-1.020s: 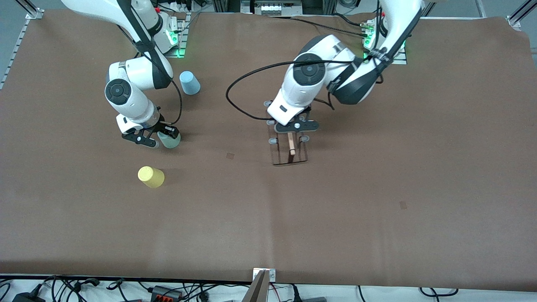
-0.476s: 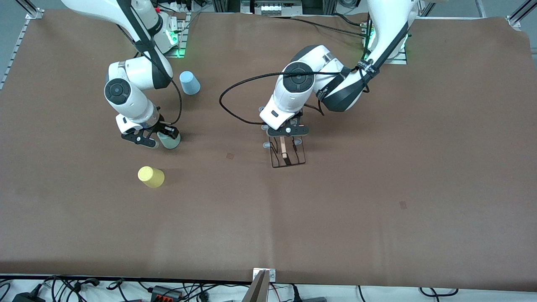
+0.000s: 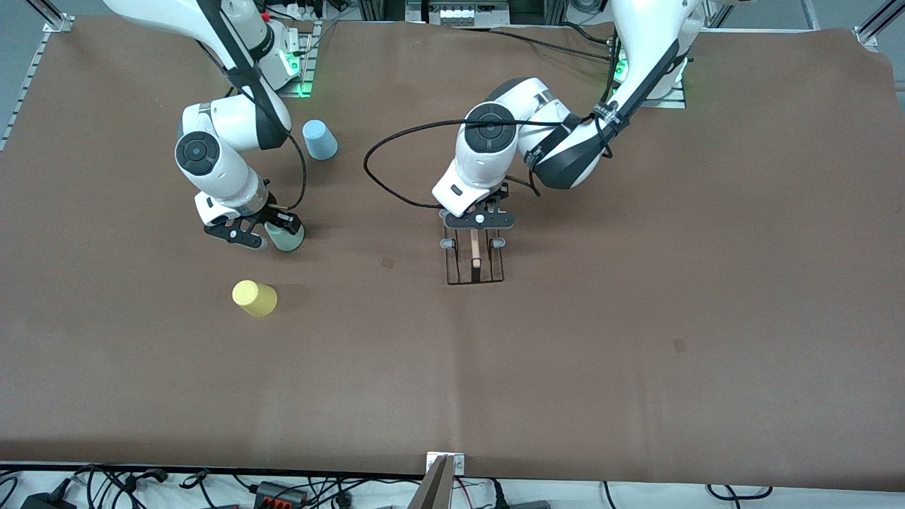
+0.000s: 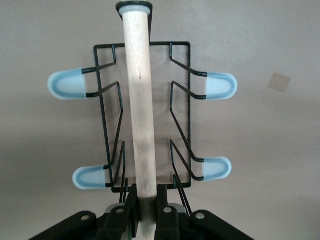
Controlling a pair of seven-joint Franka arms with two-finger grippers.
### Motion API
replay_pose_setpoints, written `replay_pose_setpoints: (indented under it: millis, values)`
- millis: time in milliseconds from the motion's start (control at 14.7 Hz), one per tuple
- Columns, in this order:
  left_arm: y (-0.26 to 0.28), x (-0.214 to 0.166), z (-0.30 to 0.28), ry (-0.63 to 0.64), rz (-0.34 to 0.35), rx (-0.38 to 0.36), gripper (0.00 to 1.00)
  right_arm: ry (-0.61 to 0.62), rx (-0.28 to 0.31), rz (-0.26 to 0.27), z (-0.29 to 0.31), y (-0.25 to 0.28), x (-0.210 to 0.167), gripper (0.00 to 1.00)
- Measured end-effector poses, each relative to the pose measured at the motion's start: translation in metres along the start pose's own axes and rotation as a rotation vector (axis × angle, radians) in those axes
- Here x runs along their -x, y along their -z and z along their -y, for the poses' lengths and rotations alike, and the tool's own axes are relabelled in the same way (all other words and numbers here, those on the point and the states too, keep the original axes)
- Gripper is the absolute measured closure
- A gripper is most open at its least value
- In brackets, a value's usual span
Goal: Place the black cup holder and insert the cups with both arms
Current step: 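Release the rack and withdraw the left gripper while the right gripper lifts the teal cup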
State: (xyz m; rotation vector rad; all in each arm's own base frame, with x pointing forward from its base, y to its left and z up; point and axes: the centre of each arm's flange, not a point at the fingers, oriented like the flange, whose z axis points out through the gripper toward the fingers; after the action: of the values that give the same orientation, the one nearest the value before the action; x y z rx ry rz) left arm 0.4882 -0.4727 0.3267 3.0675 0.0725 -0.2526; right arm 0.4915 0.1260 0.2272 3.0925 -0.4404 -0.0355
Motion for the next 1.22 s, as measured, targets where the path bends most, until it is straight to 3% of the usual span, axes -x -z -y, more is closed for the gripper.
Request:
replay_pose_setpoints:
  millis: [204,544,816,1020,1224]
  values:
    - [0.001,0.002,-0.003,-0.005,-0.002,0.002,0.81,0.000,0.000,0.000,0.000,0.000,0.000,0.32]
    - [0.034,-0.019,0.012,-0.023,-0.110,-0.059,0.33,-0.001,-0.002,-0.004,0.000,0.008,-0.001,0.32]
    - [0.107,-0.041,0.067,0.076,-0.153,-0.095,0.00,-0.015,0.016,0.024,-0.007,0.083,-0.003,0.32]
    - [0.157,-0.064,0.136,0.098,-0.167,-0.132,0.00,-0.077,-0.058,0.057,0.011,0.154,0.016,0.32]
    - [0.183,-0.095,0.224,0.013,-0.129,-0.173,0.00,-0.163,-0.122,0.060,0.086,0.209,0.055,0.32]
